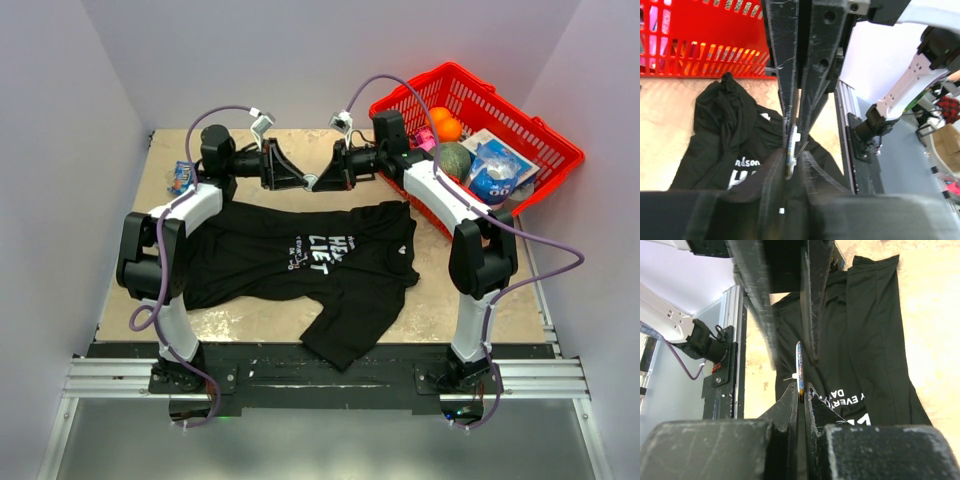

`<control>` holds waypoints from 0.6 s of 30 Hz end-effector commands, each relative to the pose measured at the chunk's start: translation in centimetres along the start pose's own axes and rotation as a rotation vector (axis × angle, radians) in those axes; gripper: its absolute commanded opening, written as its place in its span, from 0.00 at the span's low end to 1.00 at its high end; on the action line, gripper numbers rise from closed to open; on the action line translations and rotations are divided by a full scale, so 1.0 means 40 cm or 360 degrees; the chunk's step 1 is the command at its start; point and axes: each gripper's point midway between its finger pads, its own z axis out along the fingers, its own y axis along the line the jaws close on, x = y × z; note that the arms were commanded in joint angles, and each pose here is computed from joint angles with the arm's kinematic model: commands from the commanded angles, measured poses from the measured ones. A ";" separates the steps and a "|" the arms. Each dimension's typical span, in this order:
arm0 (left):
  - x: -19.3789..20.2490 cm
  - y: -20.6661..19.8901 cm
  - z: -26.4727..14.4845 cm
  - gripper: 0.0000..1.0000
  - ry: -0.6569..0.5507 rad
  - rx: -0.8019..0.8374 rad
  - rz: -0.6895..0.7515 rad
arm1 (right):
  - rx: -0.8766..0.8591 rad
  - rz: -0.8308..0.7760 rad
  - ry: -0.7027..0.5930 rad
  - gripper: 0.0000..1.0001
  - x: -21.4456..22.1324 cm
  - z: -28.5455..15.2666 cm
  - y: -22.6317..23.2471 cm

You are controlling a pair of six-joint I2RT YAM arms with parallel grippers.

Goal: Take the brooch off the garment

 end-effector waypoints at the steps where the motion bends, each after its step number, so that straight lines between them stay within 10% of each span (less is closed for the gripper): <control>1: -0.027 -0.052 -0.013 0.39 -0.0023 0.0051 0.0217 | 0.0027 -0.0032 -0.0038 0.00 -0.020 -0.010 0.008; 18: 0.019 -0.017 0.038 0.40 0.0117 -0.0046 0.0370 | 0.0026 0.0007 -0.0047 0.00 -0.016 -0.008 0.008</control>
